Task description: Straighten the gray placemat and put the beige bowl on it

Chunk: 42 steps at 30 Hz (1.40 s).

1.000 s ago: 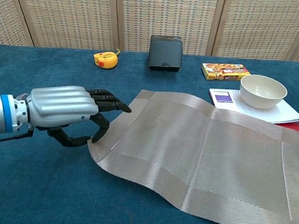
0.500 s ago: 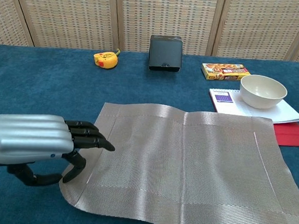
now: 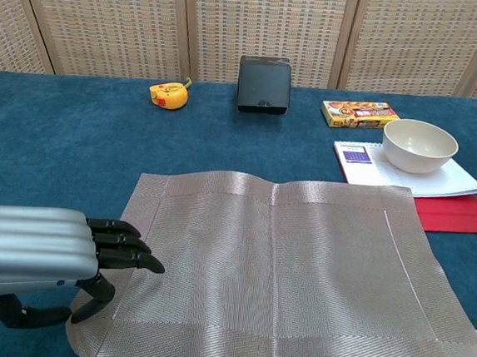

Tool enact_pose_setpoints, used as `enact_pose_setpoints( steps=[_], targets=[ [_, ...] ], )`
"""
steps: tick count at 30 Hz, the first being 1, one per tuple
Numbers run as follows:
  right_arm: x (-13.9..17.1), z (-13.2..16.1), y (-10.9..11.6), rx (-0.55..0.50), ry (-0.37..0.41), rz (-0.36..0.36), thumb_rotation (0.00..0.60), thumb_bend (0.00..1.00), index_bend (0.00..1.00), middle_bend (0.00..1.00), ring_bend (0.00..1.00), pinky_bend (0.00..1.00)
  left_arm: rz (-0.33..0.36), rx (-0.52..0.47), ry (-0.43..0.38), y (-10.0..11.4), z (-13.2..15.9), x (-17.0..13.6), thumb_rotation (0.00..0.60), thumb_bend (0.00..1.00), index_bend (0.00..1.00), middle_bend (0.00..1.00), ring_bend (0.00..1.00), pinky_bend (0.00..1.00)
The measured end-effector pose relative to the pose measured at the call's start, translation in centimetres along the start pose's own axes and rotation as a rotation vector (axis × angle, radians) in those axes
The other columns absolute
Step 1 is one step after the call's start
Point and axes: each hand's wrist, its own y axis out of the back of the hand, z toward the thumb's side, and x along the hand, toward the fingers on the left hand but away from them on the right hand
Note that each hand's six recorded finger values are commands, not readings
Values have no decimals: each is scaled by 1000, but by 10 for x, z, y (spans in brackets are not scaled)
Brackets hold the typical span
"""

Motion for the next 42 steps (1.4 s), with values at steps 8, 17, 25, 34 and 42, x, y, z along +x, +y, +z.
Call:
enact_pose_setpoints(
  steps=[8, 17, 25, 34, 42],
  targets=[
    [1, 1, 0, 0, 4, -1, 600, 0, 0, 0, 0, 0, -43, 26, 32, -5, 0, -14, 600, 578, 767, 0, 0, 0],
    [3, 3, 2, -5, 11, -7, 600, 0, 0, 0, 0, 0, -85, 51, 88, -15, -7, -36, 600, 579, 768, 0, 0, 0],
    [4, 5, 4, -9, 18, -12, 600, 0, 1, 0, 0, 0, -128, 69, 129, -25, -11, -59, 600, 579, 769, 0, 0, 0],
    [5, 6, 4, -9, 21, -13, 600, 0, 2, 0, 0, 0, -136, 46, 61, -25, 11, -60, 600, 579, 769, 0, 0, 0],
    [5, 6, 4, -8, 19, -14, 600, 0, 2, 0, 0, 0, -144, 25, 12, -24, 23, -55, 600, 483, 410, 0, 0, 0]
  ],
)
